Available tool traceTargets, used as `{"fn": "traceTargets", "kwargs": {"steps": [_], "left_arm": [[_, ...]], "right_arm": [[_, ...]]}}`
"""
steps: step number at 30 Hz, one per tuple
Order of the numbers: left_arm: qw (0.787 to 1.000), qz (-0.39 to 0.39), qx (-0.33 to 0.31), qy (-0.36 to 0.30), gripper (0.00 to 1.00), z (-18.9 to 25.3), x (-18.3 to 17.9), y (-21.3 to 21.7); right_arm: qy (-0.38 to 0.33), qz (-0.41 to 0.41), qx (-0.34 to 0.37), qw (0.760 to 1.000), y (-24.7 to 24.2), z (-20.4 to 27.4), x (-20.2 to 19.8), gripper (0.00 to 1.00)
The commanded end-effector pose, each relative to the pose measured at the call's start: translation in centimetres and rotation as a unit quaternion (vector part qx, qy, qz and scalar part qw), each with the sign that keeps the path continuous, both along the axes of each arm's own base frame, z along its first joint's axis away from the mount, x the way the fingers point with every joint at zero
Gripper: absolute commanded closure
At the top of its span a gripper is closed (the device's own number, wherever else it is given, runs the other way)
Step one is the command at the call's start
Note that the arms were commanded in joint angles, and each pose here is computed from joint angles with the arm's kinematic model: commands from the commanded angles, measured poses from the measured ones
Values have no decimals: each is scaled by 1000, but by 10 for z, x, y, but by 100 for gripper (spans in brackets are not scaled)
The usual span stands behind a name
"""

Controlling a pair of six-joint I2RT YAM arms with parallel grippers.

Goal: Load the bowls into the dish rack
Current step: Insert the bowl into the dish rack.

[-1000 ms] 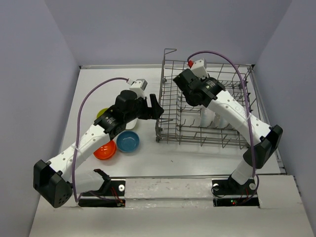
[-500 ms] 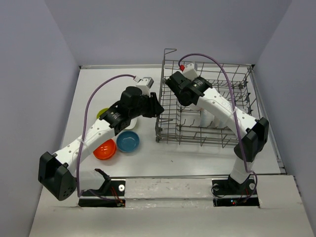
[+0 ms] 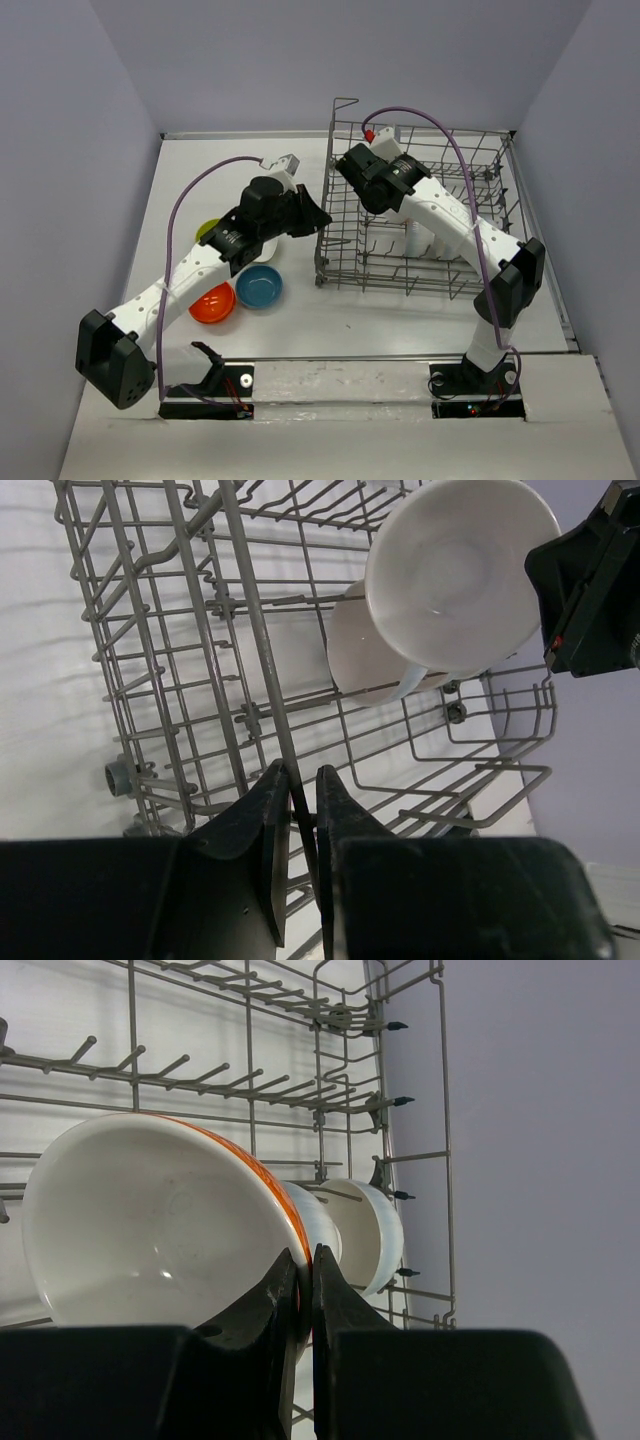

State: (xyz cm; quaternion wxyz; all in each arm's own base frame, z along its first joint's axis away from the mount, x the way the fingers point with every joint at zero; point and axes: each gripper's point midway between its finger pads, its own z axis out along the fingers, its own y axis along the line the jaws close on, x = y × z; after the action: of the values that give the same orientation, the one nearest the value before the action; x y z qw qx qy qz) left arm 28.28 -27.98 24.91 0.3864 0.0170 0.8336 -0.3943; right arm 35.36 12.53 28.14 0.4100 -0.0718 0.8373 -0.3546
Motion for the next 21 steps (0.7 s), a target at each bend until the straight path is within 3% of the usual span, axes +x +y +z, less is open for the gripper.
{"fn": "traceTargets", "kwargs": {"steps": [1, 10, 21], "left_arm": [[989, -12, -130, -74, 100, 78, -13, -19], [978, 55, -188, -64, 100, 92, -29, -21], [980, 33, -187, -58, 100, 88, -41, -43]], "right_arm": [[-33, -8, 0, 999, -1, 16, 1, 99], [-28, -5, -4, 1000, -2, 13, 0, 99], [-30, -4, -26, 999, -16, 11, -15, 99]]}}
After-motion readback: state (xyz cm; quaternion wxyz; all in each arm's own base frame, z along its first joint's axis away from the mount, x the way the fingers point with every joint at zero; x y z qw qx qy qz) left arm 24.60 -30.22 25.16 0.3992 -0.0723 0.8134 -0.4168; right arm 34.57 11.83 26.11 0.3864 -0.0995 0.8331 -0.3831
